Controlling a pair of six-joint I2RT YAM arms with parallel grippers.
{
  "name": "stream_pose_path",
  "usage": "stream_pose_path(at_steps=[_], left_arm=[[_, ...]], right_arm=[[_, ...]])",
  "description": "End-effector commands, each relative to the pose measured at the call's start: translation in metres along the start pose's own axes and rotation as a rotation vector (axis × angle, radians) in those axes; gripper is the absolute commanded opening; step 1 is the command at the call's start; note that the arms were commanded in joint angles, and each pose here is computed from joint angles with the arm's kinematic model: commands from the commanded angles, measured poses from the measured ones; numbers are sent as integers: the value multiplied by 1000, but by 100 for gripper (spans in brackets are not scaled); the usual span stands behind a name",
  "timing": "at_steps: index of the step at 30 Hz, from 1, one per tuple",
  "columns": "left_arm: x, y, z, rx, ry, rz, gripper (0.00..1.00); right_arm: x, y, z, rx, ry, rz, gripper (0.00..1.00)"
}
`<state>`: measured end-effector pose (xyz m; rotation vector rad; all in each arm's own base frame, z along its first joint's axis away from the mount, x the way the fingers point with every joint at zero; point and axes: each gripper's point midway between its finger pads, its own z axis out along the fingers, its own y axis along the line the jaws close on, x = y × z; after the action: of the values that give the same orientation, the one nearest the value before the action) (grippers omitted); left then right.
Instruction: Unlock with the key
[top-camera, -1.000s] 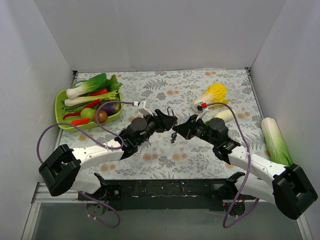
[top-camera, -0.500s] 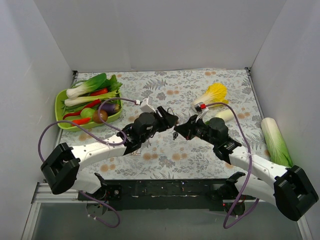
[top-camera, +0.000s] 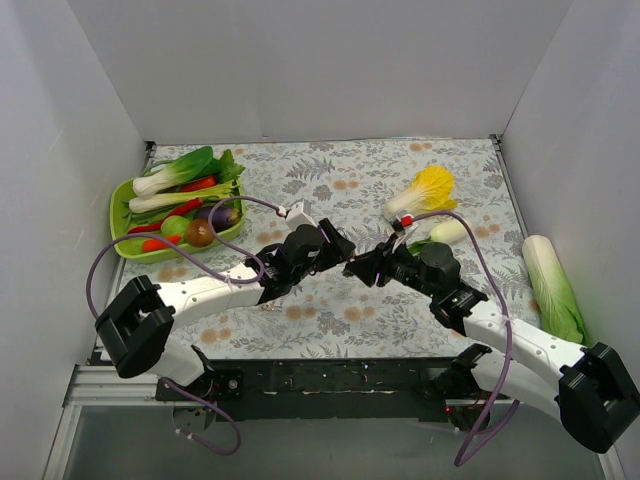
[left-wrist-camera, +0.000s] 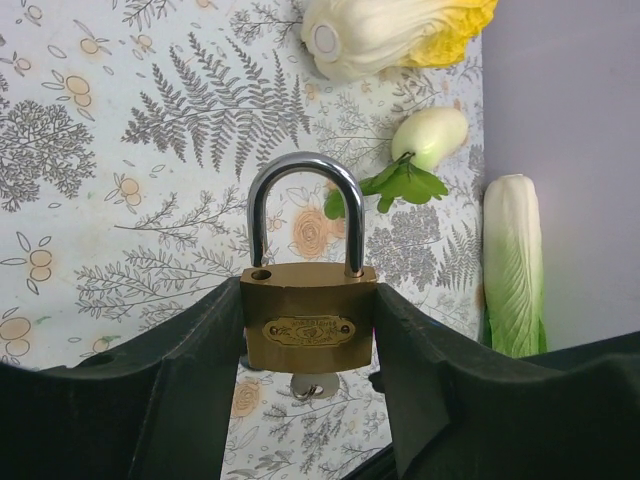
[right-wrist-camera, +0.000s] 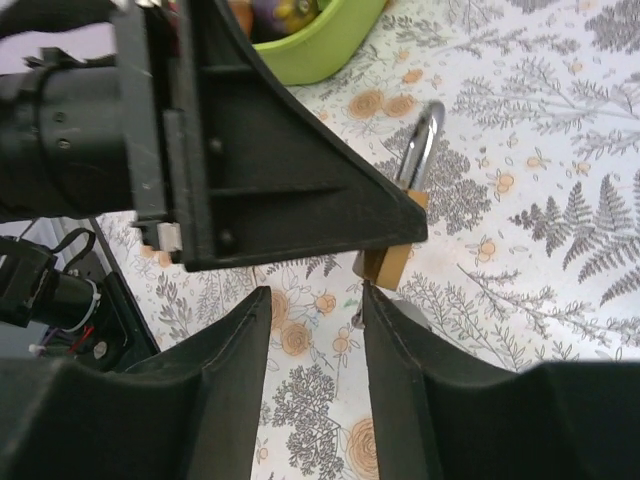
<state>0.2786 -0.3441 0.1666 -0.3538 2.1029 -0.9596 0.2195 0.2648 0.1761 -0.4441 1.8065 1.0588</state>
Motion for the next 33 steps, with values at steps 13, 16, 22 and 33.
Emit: stream_pose_path(at_steps=[13, 16, 22, 33], left_arm=[[-12, -10, -8, 37, -44, -66, 0], [-13, -12, -9, 44, -44, -68, 0], [-13, -14, -12, 57, -42, -72, 0], [-13, -17, -15, 74, -36, -91, 0]], right_arm=[[-3, -10, 1, 59, -54, -30, 57], [-1, -13, 1, 69, -54, -26, 58], [-3, -7, 12, 18, -64, -11, 59], [-16, -4, 25, -10, -124, -17, 56]])
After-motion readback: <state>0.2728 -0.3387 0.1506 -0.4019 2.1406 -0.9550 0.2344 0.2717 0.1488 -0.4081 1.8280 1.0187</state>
